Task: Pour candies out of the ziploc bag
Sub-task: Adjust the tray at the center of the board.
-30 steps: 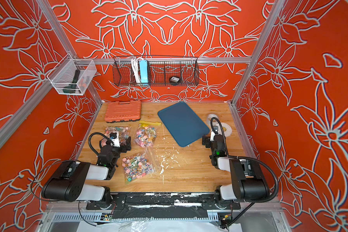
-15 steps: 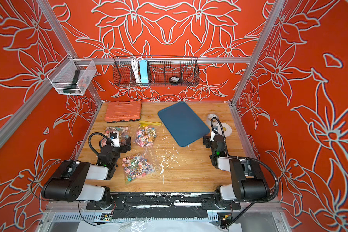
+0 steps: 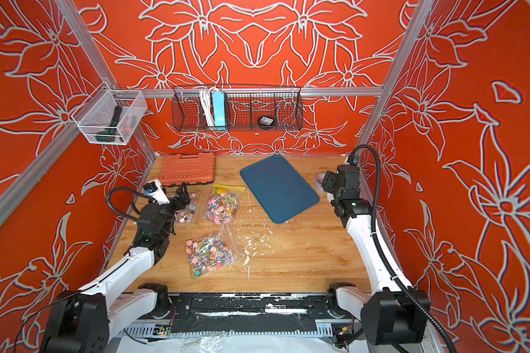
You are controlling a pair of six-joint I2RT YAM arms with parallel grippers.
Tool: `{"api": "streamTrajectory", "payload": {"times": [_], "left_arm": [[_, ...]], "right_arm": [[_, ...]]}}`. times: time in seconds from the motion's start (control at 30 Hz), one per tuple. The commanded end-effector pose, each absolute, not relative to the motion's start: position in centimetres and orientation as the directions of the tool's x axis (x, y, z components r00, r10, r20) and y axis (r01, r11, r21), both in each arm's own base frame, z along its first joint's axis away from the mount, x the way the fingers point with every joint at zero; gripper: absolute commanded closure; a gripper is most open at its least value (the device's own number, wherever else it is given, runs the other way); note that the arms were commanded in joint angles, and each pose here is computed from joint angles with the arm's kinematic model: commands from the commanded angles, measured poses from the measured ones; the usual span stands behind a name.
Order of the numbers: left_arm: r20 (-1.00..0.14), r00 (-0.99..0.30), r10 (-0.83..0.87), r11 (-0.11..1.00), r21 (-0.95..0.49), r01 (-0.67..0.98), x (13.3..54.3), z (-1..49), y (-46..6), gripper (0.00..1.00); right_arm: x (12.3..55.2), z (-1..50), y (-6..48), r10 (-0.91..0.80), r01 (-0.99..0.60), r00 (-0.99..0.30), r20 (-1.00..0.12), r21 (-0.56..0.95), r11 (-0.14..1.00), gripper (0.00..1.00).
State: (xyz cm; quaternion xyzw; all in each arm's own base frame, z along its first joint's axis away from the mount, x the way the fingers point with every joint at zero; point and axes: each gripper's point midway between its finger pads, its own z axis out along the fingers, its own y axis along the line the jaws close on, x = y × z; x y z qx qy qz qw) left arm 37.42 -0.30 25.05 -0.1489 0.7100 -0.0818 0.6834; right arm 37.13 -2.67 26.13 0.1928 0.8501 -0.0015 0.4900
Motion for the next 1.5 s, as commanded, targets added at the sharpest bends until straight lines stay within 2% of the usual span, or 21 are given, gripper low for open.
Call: {"api": "streamTrajectory", "payload": {"times": [0.0,0.07,0.17,0.3,0.43,0.53,0.67,1.07,1.23,1.47], "left_arm": [[-0.891,-0.267,-0.368,0.929,-0.361,-0.076,38.7,23.8,-4.1,0.12],[-0.879,-0.372,-0.3,0.947,-0.32,-0.008,39.5,24.0,-7.2,0.14],[-0.842,-0.491,-0.222,0.955,-0.289,0.065,40.3,23.1,-11.0,0.19],[-0.826,-0.53,-0.189,0.948,-0.295,0.121,40.8,22.1,-13.8,0.2],[-0.793,-0.596,-0.125,0.956,-0.258,0.143,41.4,20.5,-15.6,0.19],[-0.749,-0.658,-0.069,0.964,-0.221,0.15,41.8,18.8,-16.6,0.19],[-0.722,-0.692,-0.028,0.967,-0.194,0.163,41.5,17.4,-17.5,0.19],[-0.732,-0.681,0.022,0.968,-0.154,0.197,39.5,17.3,-17.9,0.22],[-0.749,-0.663,0.017,0.971,-0.146,0.189,39.3,17.9,-17.5,0.23],[-0.766,-0.643,0.011,0.972,-0.142,0.185,39.0,18.7,-17.1,0.24]], "right_arm": [[32.0,19.0,1.2,0.415,0.319,-0.743,-0.524,0.267,0.909,0.33],[31.4,17.6,3.2,0.44,0.303,-0.787,-0.433,0.35,0.886,0.41],[31.3,15.0,5.8,0.472,0.313,-0.83,-0.297,0.453,0.835,0.44],[31.3,12.3,7.8,0.49,0.359,-0.849,-0.2,0.463,0.81,0.46],[31.0,10.1,7.7,0.531,0.441,-0.826,-0.187,0.372,0.817,0.41],[31.2,8.2,6.8,0.574,0.514,-0.797,-0.186,0.29,0.807,0.4],[32.7,6.0,7.3,0.622,0.576,-0.771,-0.139,0.263,0.774,0.41],[36.0,4.4,8.1,0.681,0.637,-0.715,-0.159,0.253,0.728,0.43],[36.3,3.0,8.5,0.689,0.655,-0.713,-0.132,0.226,0.721,0.49],[36.4,1.3,8.8,0.681,0.662,-0.722,-0.126,0.159,0.732,0.64]]}}
